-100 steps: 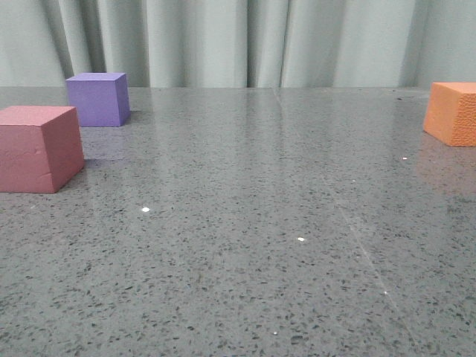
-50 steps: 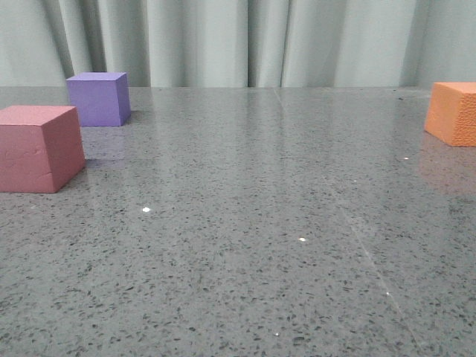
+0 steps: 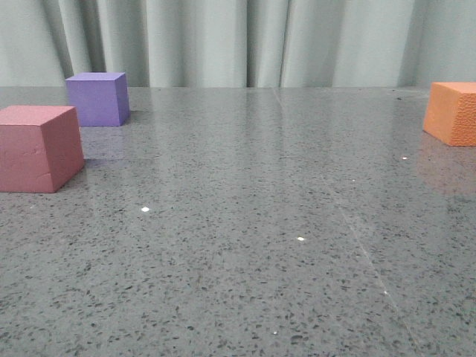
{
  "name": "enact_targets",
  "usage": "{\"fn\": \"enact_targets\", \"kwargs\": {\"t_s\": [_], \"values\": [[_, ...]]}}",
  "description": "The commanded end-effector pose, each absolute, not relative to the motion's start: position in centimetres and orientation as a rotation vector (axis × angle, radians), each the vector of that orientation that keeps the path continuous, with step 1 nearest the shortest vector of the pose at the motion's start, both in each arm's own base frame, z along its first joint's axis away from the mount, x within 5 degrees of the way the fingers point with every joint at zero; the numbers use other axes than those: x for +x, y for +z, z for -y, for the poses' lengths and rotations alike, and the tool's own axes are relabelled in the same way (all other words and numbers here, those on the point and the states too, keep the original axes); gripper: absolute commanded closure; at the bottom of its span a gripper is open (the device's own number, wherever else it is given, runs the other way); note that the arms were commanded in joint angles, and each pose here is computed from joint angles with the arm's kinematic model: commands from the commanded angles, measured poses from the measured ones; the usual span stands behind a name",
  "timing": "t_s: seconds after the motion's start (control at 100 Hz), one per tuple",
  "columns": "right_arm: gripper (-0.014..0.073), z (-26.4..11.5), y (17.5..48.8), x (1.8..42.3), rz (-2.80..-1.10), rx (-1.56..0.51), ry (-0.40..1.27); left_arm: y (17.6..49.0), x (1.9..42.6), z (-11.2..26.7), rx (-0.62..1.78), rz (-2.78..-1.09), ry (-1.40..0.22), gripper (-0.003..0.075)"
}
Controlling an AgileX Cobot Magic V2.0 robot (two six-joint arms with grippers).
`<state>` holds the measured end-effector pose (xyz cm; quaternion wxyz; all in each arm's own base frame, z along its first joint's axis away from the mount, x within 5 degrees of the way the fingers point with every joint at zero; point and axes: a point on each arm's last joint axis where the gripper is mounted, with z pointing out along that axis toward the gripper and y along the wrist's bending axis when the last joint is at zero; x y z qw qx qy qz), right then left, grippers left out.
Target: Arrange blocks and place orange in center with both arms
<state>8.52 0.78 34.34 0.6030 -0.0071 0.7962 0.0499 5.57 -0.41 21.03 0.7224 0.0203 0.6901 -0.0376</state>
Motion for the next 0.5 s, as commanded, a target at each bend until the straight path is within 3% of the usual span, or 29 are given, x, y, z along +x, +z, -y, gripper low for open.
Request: {"fn": "enact_targets", "kwargs": {"t_s": [0.0,0.17,0.49], "values": [[0.0662,-0.9,37.0,10.8,-1.887,-0.018,0.108,20.1,5.5,0.6,0.043,-1.473,-0.110,0.0739],[0.0662,-1.2,37.5,15.2,-2.012,-0.019,0.103,20.1,5.5,0.6,0.043,-1.473,-0.110,0.0739],[0.0662,-1.6,33.9,20.4,-2.209,-0.017,0.094,20.1,5.5,0.6,0.043,-1.473,-0.110,0.0739]]}}
